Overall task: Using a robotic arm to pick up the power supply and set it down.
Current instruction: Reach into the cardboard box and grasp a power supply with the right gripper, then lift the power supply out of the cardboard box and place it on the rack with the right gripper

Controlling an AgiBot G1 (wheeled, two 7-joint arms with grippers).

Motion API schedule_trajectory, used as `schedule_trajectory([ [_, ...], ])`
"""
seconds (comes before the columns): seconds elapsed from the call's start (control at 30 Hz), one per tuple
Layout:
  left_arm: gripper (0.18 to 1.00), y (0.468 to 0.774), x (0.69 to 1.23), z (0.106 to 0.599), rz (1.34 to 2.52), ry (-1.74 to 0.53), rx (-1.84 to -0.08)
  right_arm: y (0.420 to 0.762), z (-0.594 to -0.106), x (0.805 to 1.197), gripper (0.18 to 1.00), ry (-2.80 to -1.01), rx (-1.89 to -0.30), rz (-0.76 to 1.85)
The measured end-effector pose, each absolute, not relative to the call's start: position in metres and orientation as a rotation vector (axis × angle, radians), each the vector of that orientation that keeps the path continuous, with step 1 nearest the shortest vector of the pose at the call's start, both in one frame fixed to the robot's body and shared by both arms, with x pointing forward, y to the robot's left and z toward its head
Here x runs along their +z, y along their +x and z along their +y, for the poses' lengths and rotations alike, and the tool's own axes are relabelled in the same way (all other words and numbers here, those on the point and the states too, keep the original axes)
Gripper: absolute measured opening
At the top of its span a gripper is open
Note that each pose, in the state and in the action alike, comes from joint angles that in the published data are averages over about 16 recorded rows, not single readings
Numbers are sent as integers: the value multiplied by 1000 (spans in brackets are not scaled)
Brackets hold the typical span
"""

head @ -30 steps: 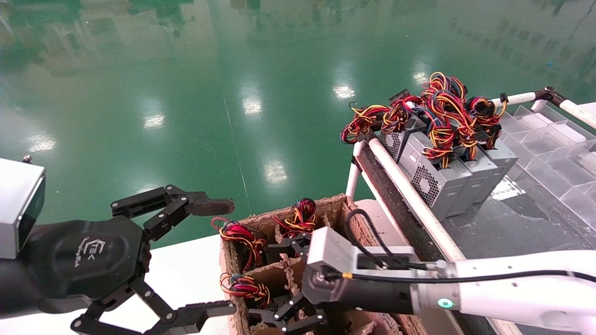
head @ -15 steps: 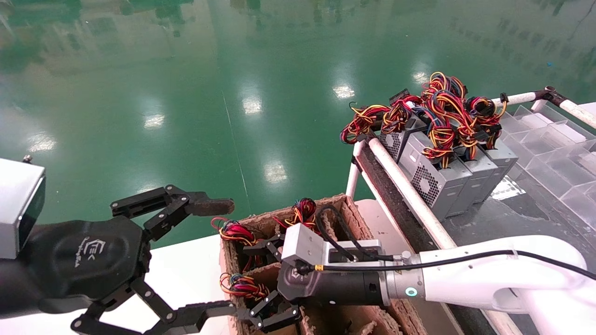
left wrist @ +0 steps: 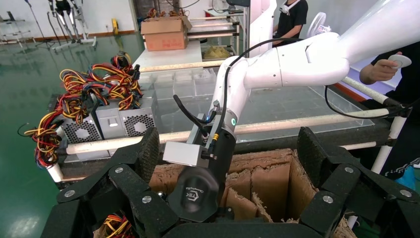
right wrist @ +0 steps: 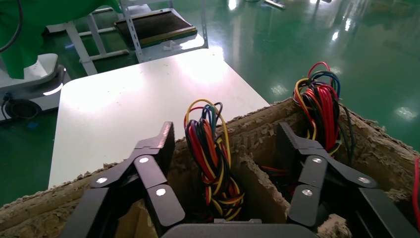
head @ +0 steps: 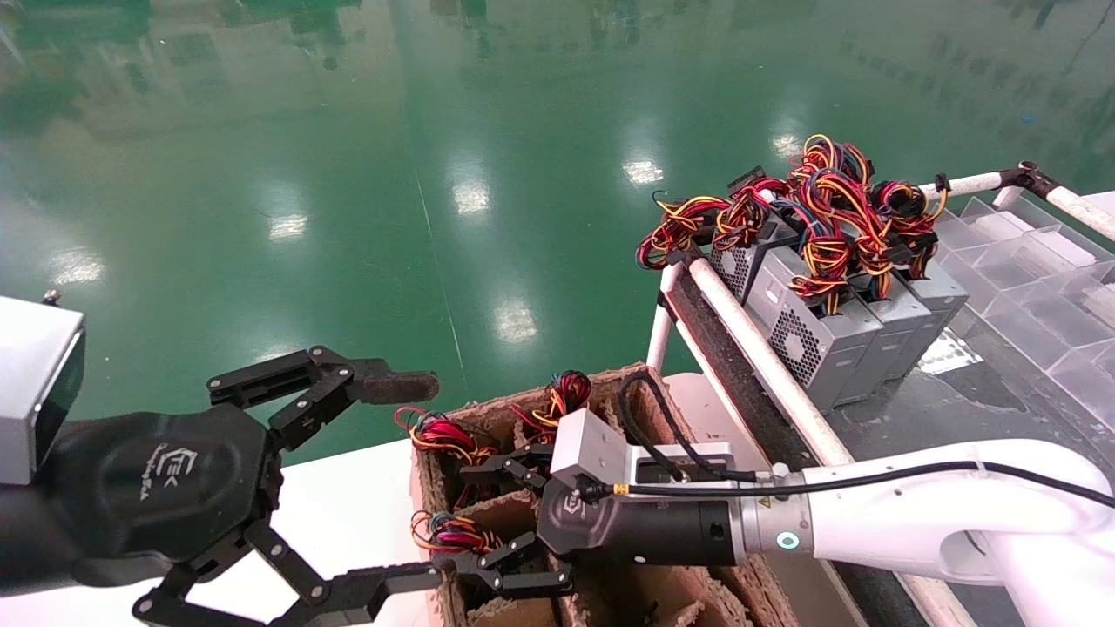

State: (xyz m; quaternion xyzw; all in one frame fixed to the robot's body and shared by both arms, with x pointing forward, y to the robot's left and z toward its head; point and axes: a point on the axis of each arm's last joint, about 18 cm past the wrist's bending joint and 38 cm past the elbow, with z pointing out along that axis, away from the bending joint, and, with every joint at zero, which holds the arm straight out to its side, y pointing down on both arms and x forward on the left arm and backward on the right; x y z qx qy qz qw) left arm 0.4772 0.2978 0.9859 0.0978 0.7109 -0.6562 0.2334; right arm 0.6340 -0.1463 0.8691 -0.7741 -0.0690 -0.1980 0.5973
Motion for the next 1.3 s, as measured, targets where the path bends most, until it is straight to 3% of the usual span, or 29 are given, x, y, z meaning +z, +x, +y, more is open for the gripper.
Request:
schedule_trajectory([
  [0.7,1001,477,986,298,1952,269,-1802,633,-159,870,353,-1760,-442,-160],
  [0.9,1001,477,986,298,1952,269,-1802,630,-165,870,283,-1742,-430,-154],
  [1.3,1001,477,986,298,1952,269,-1802,623,-195,894,251,-1617,-451,-123],
])
